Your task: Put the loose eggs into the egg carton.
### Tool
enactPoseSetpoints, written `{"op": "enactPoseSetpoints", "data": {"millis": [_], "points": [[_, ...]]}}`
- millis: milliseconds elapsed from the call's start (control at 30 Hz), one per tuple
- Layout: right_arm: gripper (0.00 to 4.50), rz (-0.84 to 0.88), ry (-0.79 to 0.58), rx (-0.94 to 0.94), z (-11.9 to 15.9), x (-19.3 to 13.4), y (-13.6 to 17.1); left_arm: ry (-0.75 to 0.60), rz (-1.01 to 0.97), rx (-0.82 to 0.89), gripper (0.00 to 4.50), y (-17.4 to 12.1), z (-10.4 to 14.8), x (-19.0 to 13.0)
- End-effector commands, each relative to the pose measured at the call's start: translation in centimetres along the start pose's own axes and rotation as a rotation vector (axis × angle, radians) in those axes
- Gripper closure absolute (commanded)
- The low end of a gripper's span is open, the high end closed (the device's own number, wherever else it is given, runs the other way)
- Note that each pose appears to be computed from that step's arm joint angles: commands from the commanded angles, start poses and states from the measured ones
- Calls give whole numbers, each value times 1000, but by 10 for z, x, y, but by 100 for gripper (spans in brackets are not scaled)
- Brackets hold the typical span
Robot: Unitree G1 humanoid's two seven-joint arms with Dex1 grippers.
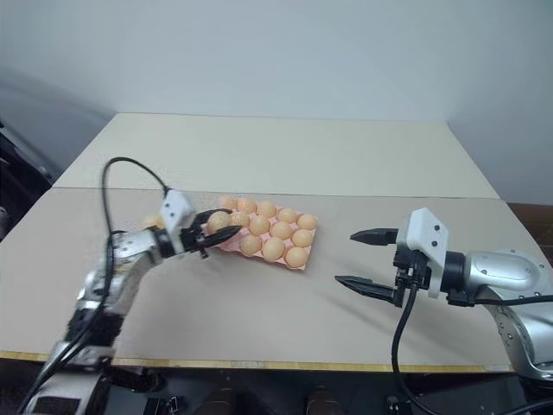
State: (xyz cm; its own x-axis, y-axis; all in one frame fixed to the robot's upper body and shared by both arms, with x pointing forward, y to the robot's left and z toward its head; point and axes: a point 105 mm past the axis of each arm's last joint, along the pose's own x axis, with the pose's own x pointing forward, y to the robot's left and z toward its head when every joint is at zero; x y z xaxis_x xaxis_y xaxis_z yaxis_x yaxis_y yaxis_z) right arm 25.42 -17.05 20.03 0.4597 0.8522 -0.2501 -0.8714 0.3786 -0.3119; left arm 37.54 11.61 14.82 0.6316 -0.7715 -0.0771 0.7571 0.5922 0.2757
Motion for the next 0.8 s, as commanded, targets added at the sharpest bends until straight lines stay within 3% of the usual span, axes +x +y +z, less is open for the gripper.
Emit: {"op": "enactPoseSetpoints", "data": {"millis": [33,67,100,167,333,567,800], "points": [[0,-20,-27,-43,11,-3,-1,25,43,77,255,10,-1,10],[0,-26,-26,-41,11,-3,-1,29,41,80,255,11,-2,12],[0,-31,-25,-39,11,-4,-1,29,38,81,200,11,-2,14],[0,-40,-24,-37,12,-5,-1,14,28,68,162,11,1,14],[0,-50,-29,-39,13,-6,0,-50,12,42,1,12,17,10],[0,-44,-38,-38,12,-4,-1,-118,42,34,1,26,45,-21],[0,-16,-52,-24,11,0,-1,-67,-2,84,1,38,54,-99]]}}
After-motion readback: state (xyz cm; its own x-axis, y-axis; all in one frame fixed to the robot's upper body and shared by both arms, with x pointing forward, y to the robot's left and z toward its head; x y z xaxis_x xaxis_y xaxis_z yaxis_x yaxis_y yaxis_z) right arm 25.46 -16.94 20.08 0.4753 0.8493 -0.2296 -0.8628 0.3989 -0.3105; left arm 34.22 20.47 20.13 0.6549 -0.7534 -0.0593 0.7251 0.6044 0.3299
